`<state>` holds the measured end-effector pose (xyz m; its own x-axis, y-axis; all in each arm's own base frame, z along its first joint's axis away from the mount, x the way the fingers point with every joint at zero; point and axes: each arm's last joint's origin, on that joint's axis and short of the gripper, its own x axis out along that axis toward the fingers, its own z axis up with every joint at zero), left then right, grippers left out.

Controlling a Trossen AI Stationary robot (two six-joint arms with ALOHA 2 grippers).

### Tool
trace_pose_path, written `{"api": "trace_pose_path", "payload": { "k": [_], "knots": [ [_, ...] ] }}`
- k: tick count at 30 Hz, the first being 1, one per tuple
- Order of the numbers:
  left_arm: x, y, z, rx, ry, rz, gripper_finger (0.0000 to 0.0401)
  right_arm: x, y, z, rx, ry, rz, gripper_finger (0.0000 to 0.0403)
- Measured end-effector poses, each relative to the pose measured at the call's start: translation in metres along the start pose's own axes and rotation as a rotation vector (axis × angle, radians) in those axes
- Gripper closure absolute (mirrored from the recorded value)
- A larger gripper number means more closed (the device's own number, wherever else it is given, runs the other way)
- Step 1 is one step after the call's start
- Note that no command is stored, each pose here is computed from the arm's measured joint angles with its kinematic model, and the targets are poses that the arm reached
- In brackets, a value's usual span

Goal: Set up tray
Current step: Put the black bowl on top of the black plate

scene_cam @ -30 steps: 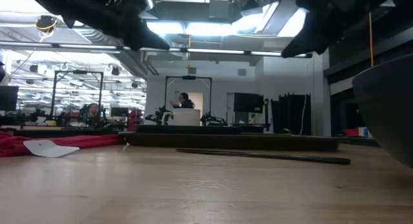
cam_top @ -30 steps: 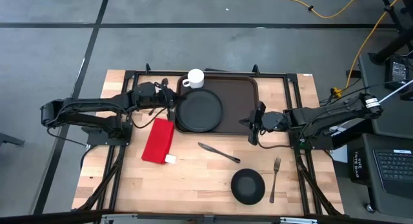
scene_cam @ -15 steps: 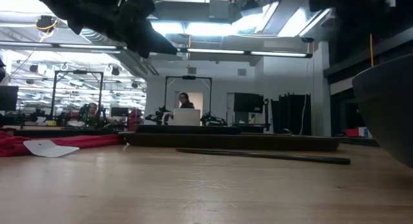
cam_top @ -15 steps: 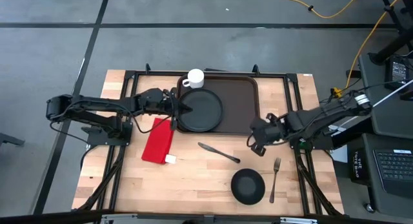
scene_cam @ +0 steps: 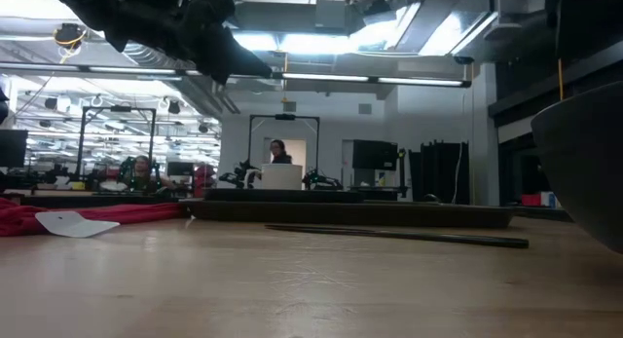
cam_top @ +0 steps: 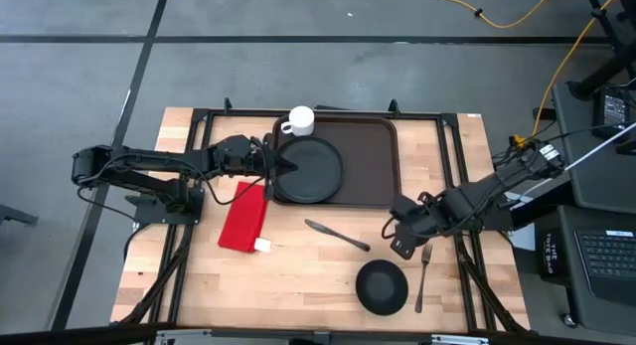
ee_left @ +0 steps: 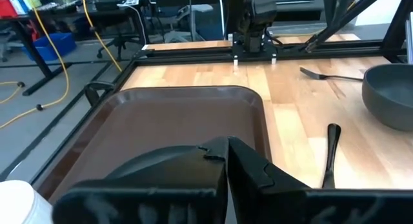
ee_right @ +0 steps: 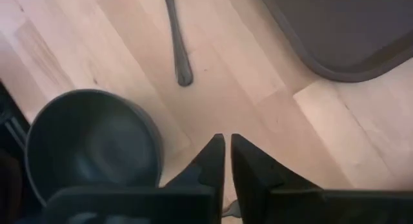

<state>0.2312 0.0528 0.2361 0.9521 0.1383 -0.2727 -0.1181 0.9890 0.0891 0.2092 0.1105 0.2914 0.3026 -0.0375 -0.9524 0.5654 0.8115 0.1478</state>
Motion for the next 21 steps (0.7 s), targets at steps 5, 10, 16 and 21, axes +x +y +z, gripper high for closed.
{"api": "trace_pose_path", "payload": {
  "k": [5,10,16,21],
  "knots": [
    [0.000,0.000,0.003,0.003,-0.031,0.004,0.0397,-0.001,0.003,-0.006,-0.019,0.005,0.008,0.0320],
    [0.000,0.000,0.004,0.003,-0.044,0.003,0.0397,-0.003,0.007,-0.015,-0.057,0.015,0.021,0.0263],
    [0.000,-0.006,0.005,0.009,-0.047,-0.027,0.0397,0.003,0.015,-0.031,-0.114,0.032,0.073,0.0218],
    [0.001,-0.013,0.006,0.018,-0.050,-0.058,0.0397,0.025,0.016,-0.040,-0.062,0.039,0.115,0.0211]
  ]
}}
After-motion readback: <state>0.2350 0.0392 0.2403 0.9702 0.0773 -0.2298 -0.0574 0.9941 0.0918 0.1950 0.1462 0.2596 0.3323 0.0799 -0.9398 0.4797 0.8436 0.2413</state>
